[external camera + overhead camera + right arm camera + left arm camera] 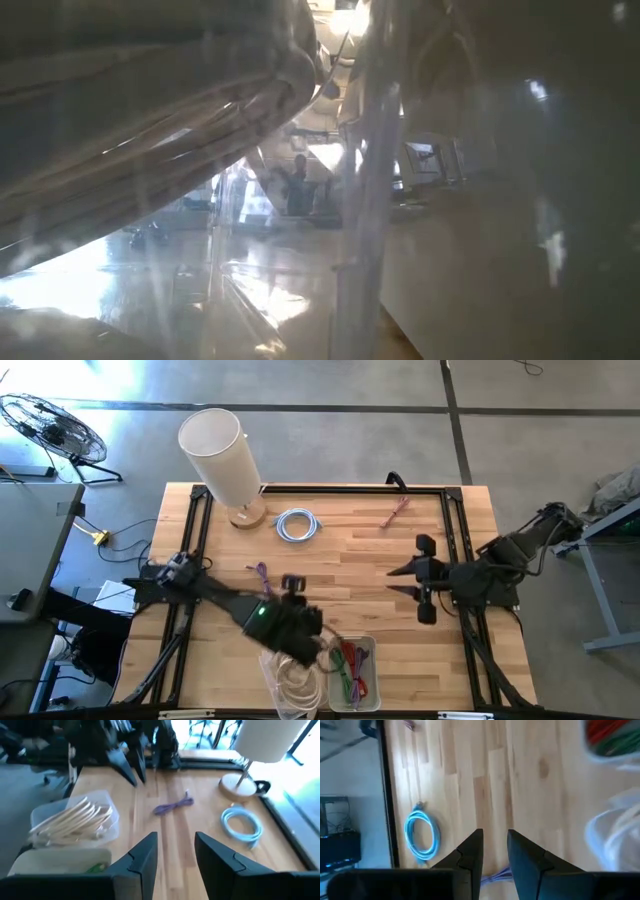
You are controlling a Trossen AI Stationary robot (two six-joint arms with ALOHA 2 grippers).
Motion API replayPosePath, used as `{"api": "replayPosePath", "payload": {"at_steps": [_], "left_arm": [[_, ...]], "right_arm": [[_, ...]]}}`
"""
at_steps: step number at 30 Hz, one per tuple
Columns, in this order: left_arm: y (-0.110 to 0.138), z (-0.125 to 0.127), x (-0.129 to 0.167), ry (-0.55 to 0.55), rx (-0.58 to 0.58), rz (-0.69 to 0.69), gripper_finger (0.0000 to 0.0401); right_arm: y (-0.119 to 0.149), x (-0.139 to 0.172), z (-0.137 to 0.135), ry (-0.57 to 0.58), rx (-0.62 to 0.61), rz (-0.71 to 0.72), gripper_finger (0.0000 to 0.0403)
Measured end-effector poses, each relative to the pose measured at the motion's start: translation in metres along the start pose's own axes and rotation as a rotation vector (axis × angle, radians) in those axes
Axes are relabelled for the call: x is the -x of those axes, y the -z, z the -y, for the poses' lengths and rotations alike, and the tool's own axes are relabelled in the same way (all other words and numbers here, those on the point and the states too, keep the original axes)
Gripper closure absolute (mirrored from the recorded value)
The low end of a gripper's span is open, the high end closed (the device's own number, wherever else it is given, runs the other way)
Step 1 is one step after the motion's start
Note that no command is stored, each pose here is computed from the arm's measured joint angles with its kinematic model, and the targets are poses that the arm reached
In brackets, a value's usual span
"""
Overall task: Pick & Place USB Port
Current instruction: Put the pink USB cable into the white bin
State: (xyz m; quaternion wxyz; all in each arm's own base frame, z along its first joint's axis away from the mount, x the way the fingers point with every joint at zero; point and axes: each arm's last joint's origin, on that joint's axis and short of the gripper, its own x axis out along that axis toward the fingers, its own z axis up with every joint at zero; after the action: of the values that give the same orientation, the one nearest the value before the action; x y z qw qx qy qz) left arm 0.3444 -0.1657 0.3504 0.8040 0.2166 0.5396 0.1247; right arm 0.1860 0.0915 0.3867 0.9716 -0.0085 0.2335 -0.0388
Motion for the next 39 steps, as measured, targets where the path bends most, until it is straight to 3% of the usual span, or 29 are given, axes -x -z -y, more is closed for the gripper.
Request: {"api": "replayPosePath", "payload": {"at_steps": [8,13,18,25,39], "left_arm": [[-0.008,-0.062,-0.039,-0.019,-0.164,-0.102,0.0318],[-0.005,-0.105,-0.058,0.005,-0.179,-0.147,0.0318],[-0.010,-0.142,-0.061,0.043,-0.163,-0.008,0.0318],[-0.015,-0.186,-0.038,0.097,-0.130,0.314,0.0318],[0.033,-0.215,0.036,0.127,-0.111,0.455,0.0318]], "right_arm": [[-0.009,0.006,0.032,0.125,0.018,0.063,0.0281],[-0.012,0.014,0.061,0.241,-0.036,0.085,0.0281],[-0.011,0.020,0.086,0.315,-0.038,0.070,0.0281],[-0.010,0.018,0.111,0.339,-0.075,0.036,0.0281],[0.012,0.010,0.133,0.382,0.136,-0.269,0.0281]]}}
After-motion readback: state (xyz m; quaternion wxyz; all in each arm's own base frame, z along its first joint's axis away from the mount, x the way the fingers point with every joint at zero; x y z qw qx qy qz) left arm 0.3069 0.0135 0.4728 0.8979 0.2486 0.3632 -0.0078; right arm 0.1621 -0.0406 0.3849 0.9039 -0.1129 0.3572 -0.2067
